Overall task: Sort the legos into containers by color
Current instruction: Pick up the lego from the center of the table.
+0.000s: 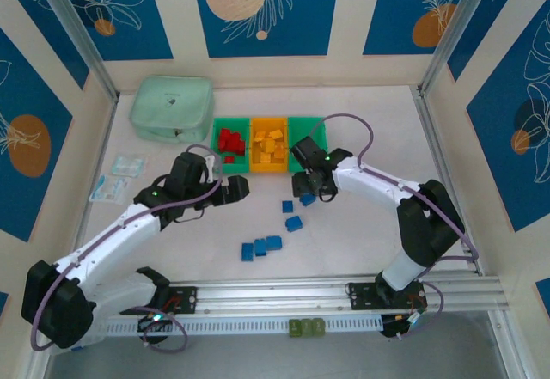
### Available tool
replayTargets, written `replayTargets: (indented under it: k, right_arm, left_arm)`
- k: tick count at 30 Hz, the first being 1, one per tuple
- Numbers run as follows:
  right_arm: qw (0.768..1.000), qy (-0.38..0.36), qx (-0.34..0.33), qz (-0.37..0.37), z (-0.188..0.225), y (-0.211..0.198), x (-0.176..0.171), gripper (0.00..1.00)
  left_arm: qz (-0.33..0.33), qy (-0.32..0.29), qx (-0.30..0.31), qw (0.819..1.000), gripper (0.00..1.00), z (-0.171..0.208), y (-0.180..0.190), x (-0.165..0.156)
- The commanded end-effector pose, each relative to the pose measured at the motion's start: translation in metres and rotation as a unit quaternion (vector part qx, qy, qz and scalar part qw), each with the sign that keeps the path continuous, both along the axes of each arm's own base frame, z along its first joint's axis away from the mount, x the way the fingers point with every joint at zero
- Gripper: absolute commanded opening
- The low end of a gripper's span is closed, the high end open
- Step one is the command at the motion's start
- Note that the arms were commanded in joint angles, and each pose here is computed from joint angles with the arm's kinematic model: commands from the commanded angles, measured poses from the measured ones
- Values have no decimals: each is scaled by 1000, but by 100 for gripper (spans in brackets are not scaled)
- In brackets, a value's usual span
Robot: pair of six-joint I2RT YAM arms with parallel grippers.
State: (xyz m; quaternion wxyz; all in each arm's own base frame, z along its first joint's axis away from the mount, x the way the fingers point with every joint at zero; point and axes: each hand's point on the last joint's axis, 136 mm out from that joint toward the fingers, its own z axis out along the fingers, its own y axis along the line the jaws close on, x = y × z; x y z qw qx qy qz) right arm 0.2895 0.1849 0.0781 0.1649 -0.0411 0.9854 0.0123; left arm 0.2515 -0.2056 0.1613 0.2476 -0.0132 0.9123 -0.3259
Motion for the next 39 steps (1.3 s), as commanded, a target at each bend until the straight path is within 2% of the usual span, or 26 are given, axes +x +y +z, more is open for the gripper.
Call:
replayTargets:
  k: [1, 4, 7, 12, 17, 25, 32, 39]
  right_arm:
    - [1000, 6, 4, -31, -7, -3, -4, 76]
    - [998, 17, 10, -54, -20, -6, -2, 76]
    - [998, 26, 41, -45, -27, 9, -1, 77]
    - [996, 32, 39, -79, -37, 8, 5, 79]
    - [993, 29, 36, -104, -46, 5, 7, 74]
    - [994, 30, 26, -102, -49, 3, 4, 60]
    - [995, 41, 11, -96, -55, 4, -1, 59]
    - [996, 24, 15, -89, -41, 4, 1, 52]
  left_arm:
    - [-5, -7, -22, 1000, 99, 6, -11, 4]
    - [-3, -13, -9, 1000, 99, 3, -10, 10]
    - [-4, -11, -4, 1000, 99, 0, -13, 16]
    - [-18, 0, -2, 1000, 99, -5, -20, 19]
    - [-26, 4, 8, 1000, 99, -7, -20, 19]
    - [-29, 2, 13, 999, 99, -6, -19, 18]
    - [-27, 0, 9, 1000, 99, -5, -18, 16]
    - [-27, -7, 14, 1000, 99, -1, -14, 14]
